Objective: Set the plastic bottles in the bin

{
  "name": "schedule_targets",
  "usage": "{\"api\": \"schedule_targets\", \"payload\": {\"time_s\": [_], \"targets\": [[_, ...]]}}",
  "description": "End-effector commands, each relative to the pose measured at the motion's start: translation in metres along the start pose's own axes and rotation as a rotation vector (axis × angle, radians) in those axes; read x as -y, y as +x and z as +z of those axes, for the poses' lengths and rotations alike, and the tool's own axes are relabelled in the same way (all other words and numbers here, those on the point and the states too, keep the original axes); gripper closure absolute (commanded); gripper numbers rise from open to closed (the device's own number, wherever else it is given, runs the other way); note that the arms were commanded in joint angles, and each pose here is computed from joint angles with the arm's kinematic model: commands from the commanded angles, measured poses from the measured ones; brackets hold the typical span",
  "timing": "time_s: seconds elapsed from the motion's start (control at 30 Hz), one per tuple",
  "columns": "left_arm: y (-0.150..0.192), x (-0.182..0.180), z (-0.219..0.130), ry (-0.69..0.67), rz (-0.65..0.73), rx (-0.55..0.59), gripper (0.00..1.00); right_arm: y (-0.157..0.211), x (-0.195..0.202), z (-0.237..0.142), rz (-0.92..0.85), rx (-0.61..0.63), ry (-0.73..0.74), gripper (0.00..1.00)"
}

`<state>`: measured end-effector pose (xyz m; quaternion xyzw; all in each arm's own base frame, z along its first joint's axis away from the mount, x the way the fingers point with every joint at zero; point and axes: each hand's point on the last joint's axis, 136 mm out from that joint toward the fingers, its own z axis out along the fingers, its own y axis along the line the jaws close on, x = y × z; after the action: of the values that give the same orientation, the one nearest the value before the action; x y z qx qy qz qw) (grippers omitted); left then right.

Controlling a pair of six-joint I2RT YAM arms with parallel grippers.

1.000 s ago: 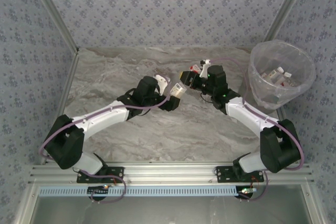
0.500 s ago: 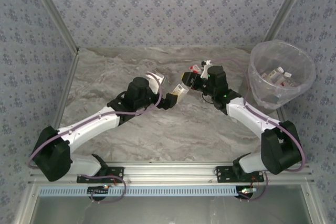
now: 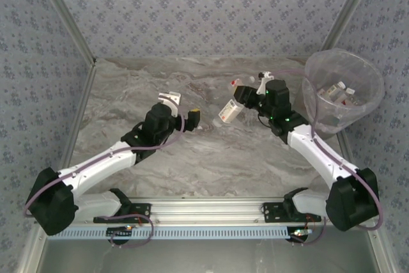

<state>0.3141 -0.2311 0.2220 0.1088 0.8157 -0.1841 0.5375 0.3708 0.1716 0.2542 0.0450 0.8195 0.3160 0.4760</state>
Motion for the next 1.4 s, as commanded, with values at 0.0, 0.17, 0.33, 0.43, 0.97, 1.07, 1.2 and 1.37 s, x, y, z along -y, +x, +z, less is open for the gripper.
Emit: {"api": "schedule_targets", "payload": {"time_s": [0.0,0.17,0.33,0.43,0.97,1.07,1.2,1.37], "targets": [[-0.016,-0.017,-0.007,-0.078,-0.058,0.076,0.01,-0.030,-0.003,-0.022,-0.045,0.074,0.024,0.53],[-0.014,-0.024,-0.009,-0.100,-0.076,0.082,0.00,-0.051,0.006,-0.048,-0.070,0.127,0.078,0.54],[-0.011,-0.031,-0.010,-0.123,-0.083,0.082,0.00,-0.087,0.014,-0.087,-0.116,0.219,0.143,0.54],[-0.010,-0.034,-0.009,-0.129,-0.085,0.080,0.01,-0.112,0.021,-0.113,-0.136,0.285,0.202,0.54],[-0.007,-0.044,-0.006,-0.137,-0.103,0.079,0.00,-0.205,0.051,-0.231,-0.207,0.590,0.464,0.53],[-0.007,-0.044,-0.005,-0.127,-0.110,0.075,0.01,-0.218,0.063,-0.247,-0.192,0.643,0.526,0.53],[-0.005,-0.044,-0.004,-0.124,-0.113,0.065,0.00,-0.232,0.080,-0.267,-0.157,0.718,0.593,0.53],[-0.001,-0.046,-0.003,-0.128,-0.122,0.056,0.00,-0.245,0.096,-0.284,-0.096,0.816,0.613,0.53]]}}
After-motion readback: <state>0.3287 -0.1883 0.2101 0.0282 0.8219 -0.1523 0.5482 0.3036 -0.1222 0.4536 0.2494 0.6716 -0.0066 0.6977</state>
